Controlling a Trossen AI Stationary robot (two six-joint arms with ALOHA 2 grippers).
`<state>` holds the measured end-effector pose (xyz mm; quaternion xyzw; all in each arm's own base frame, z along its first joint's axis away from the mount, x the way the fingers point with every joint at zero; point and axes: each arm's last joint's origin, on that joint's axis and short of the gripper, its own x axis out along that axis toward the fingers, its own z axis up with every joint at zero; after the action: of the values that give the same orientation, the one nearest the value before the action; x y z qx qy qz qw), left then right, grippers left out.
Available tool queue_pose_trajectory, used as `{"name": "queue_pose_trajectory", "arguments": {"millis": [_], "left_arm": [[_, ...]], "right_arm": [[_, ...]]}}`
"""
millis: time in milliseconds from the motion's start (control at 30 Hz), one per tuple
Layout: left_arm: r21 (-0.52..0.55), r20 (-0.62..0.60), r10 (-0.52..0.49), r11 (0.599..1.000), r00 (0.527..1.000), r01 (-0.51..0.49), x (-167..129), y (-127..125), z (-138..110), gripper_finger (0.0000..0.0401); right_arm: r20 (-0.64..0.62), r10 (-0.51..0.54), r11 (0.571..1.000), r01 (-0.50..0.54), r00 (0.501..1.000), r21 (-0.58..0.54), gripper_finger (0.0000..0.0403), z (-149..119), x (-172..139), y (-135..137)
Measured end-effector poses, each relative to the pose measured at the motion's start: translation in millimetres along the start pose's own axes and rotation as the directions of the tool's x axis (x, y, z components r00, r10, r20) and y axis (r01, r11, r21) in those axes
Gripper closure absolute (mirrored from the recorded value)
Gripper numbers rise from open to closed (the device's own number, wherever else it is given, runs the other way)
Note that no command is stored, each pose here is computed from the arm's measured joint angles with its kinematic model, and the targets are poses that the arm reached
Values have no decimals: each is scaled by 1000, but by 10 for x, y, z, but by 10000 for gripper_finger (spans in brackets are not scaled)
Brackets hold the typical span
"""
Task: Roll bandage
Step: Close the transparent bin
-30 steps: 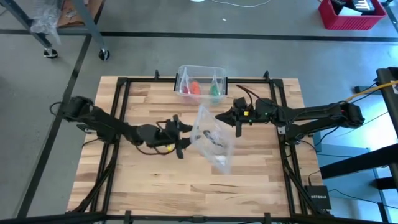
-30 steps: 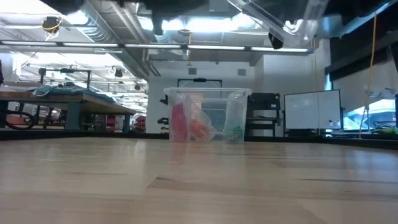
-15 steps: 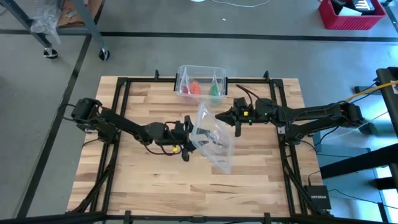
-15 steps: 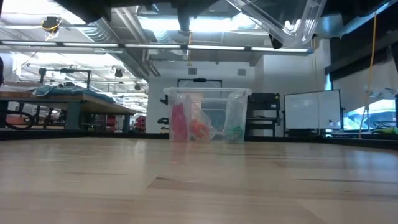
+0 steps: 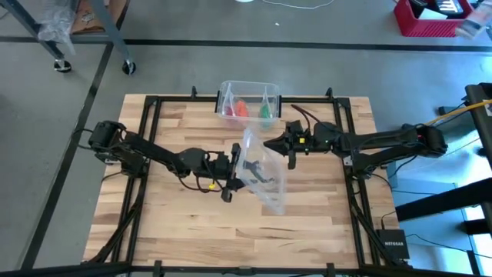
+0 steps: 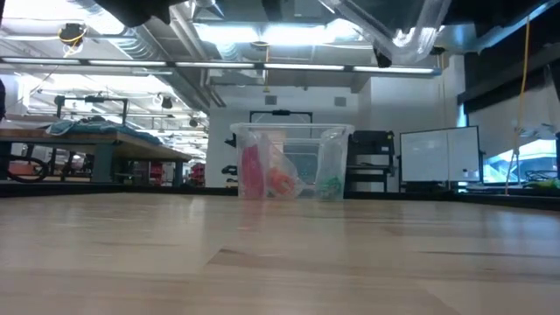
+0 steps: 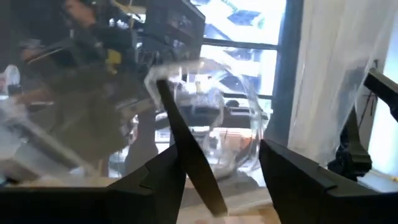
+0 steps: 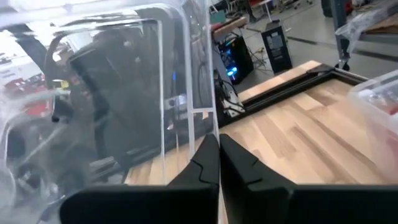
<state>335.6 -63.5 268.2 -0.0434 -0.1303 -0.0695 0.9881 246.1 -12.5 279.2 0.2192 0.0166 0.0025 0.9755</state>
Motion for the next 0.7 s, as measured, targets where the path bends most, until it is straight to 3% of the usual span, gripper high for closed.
{"name": "queue_pose_trajectory", "arguments": {"millis": [133, 367, 533, 700], "left_arm": [[16, 4, 6, 1000, 1000, -6, 4, 32, 7, 246], [29, -35, 37, 999, 999, -36, -3, 84, -3, 380], [43, -62, 45, 998, 997, -42, -60, 66, 134, 374], [109, -119, 100, 990, 988, -87, -229, 75, 432, 380]], "right_arm": [[-11, 14, 1000, -14, 1000, 4, 402, -48, 68, -22], [19, 39, 998, -40, 999, 51, 353, -25, 87, -11], [31, 93, 995, -94, 995, 38, 288, 74, -42, 59], [2, 92, 994, -92, 996, -66, 238, 165, -283, 126]]}}
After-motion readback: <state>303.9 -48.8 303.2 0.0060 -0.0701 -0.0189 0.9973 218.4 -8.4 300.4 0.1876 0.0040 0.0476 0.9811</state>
